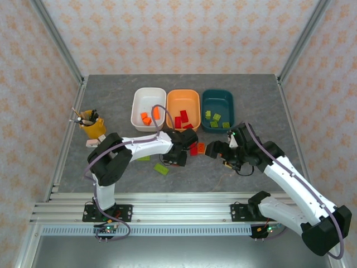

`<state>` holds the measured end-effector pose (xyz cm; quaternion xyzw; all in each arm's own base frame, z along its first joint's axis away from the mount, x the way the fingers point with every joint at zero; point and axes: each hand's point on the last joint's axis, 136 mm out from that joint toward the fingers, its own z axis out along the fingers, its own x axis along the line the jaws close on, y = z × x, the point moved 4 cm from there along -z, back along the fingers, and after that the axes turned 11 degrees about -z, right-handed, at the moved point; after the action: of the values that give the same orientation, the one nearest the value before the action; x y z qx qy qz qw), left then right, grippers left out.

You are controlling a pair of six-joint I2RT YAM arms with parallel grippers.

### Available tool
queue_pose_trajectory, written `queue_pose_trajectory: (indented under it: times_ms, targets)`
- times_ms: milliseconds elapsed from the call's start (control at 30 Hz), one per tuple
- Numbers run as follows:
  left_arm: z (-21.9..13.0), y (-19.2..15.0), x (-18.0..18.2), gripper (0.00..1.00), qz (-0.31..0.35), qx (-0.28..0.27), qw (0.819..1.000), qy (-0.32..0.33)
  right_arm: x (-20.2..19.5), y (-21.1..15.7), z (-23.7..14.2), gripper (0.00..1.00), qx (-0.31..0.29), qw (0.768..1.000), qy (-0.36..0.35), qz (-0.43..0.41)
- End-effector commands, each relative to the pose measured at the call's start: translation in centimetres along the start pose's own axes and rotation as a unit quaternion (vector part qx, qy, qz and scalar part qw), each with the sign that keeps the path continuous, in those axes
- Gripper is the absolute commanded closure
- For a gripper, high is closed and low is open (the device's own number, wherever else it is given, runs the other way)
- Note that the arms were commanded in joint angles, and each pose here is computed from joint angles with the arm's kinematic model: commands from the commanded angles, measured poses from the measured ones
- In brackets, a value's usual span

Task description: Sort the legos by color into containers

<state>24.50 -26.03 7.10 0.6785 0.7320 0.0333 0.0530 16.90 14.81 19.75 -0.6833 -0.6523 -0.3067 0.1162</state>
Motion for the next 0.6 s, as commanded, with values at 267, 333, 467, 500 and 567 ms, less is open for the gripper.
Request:
queue_pose_trajectory:
  times_ms: [267,333,467,500,567]
  targets:
    - [-10.5,8.5,-2.4,0.58,-0.043,-0.084,0.990,-0.102,3.3,5.1,-2.9,0.06,-0.124,0.992,0.015,-0.033]
    - [-11.1,10.5,-2.7,0.58,-0.055,-0.088,0.987,-0.121,4.0,6.6,-3.7,0.06,-0.156,0.987,0.010,-0.030]
    - [-10.8,14.4,-3.6,0.58,-0.072,-0.087,0.983,-0.147,5.0,9.0,-4.2,0.06,-0.187,0.982,-0.002,-0.027]
    - [-10.5,15.2,-3.8,0.58,-0.078,-0.085,0.981,-0.154,5.3,9.3,-4.1,0.07,-0.187,0.982,-0.003,-0.027]
    - [-9.9,16.8,-4.1,0.58,-0.092,-0.079,0.978,-0.168,5.5,9.9,-3.9,0.07,-0.187,0.982,-0.007,-0.024]
